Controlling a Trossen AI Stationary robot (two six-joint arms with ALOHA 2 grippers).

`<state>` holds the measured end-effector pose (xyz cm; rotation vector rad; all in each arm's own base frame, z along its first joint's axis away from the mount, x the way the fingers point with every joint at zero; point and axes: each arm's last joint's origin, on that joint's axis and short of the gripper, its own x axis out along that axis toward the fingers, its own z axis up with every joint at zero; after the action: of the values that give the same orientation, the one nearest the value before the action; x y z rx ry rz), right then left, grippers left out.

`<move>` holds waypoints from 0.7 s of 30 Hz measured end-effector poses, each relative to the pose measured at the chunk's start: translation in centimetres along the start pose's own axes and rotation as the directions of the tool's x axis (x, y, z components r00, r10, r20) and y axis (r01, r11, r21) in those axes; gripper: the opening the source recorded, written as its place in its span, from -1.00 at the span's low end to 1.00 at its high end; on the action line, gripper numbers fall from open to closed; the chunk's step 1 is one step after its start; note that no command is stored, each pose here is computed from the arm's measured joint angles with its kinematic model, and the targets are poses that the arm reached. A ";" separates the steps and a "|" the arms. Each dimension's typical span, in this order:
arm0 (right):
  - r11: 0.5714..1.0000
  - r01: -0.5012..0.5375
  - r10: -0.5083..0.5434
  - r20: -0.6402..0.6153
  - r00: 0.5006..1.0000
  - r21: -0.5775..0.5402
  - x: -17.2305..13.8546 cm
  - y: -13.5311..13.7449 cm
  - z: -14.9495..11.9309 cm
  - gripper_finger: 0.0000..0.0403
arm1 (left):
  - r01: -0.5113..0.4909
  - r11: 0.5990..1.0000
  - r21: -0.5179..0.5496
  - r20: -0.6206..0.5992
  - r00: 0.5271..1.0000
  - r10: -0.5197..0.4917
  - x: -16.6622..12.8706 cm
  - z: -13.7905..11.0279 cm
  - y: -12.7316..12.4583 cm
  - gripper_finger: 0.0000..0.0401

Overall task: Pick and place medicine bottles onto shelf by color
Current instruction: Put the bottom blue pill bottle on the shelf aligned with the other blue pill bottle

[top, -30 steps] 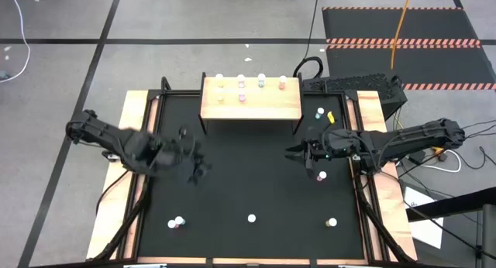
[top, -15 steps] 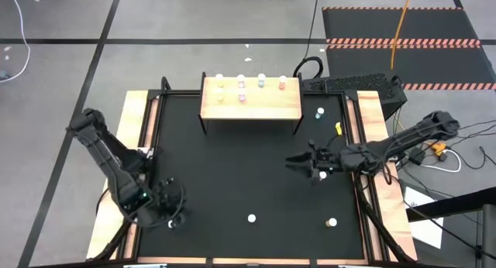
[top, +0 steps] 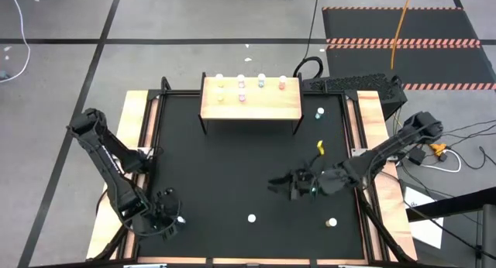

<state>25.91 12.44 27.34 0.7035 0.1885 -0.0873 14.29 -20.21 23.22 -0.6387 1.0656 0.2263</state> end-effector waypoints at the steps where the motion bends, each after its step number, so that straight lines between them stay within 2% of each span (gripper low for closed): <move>1: 1.000 -0.005 0.005 -0.010 1.000 -0.005 0.3 0.5 -0.3 -0.39 | -0.011 1.000 0.025 0.004 1.000 0.011 0.0 0.0 0.1 0.18; 5: 1.000 0.008 -0.008 -0.007 1.000 -0.012 1.0 1.8 -1.4 -0.39 | -0.048 0.986 0.158 0.057 0.998 0.039 0.9 -0.2 -0.1 0.18; 10: 0.999 0.025 -0.025 0.010 1.000 0.028 1.0 2.5 -2.2 -0.39 | -0.116 0.961 0.250 0.023 0.993 0.114 2.9 -1.0 -0.2 0.18; 15: 0.999 0.033 -0.034 0.030 0.999 0.027 0.5 2.9 -2.5 -0.39 | -0.182 0.956 0.231 -0.054 0.979 0.199 3.7 -1.6 0.3 0.18; 21: 0.999 0.040 -0.041 0.040 0.998 0.026 0.6 2.8 -2.3 -0.39 | -0.188 0.956 0.225 -0.071 0.975 0.209 4.1 -2.4 0.2 0.18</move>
<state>26.58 16.09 27.27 0.7223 0.1626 -0.1425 14.37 -21.91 18.83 -0.3477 1.2273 0.2519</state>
